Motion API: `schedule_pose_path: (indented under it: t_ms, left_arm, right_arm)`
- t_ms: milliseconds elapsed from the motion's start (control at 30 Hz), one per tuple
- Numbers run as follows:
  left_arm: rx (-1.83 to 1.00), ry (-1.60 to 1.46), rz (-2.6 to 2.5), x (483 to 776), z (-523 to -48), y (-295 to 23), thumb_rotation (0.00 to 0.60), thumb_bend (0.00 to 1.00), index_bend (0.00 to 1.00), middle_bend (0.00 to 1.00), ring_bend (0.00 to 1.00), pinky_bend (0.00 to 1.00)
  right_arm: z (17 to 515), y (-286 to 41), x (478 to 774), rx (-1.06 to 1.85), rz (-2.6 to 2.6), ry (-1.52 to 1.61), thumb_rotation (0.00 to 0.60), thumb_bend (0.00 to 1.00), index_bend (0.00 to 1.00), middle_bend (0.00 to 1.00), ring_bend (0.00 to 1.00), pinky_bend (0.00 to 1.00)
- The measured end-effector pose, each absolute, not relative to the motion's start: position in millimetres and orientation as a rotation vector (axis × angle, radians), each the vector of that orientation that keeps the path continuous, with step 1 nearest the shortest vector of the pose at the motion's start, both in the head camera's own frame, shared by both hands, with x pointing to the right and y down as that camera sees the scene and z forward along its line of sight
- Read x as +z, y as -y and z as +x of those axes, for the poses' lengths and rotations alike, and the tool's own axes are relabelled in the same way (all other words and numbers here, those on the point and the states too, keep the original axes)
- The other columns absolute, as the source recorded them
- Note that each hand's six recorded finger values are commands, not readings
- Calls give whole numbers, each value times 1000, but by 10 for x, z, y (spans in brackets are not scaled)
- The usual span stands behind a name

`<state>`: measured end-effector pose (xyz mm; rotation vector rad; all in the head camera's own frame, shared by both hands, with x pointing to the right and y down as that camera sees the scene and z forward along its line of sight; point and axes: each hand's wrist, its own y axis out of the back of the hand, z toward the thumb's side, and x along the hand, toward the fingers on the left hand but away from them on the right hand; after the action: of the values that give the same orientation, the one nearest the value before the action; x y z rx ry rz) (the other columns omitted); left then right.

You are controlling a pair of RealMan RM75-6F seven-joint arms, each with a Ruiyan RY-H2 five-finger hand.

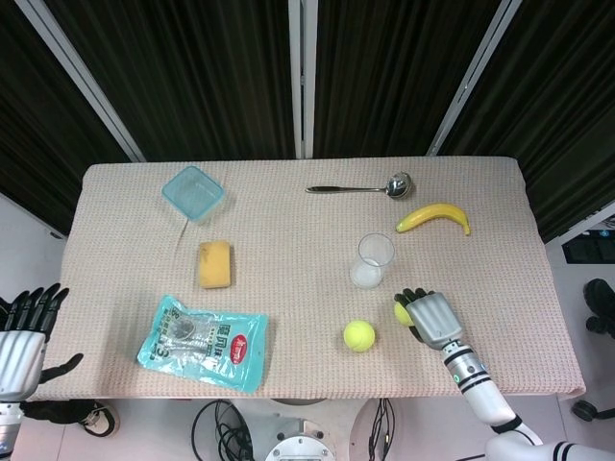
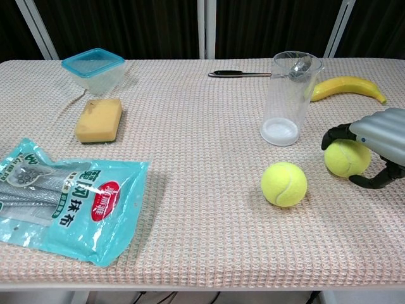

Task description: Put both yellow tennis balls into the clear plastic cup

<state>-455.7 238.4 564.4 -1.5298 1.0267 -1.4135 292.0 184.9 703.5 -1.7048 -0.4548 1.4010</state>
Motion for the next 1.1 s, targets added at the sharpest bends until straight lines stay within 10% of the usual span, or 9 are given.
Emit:
schedule_pose_path:
  t_ms: [533,1100]
  left_arm:
    - [-1396,-1020,-1531,5622,-4523,-2378,600,34,0,0,0,0]
    - [-1416,-1039,-1526,5601,-4603,-2370,600,33,0,0,0,0]
  right_arm:
    - [2575,-1069,5848,981,-1617,909,600,373,663,547,515,729]
    - [2158,-728,6142,1082,-1650,857,600,228,481,428,428,516]
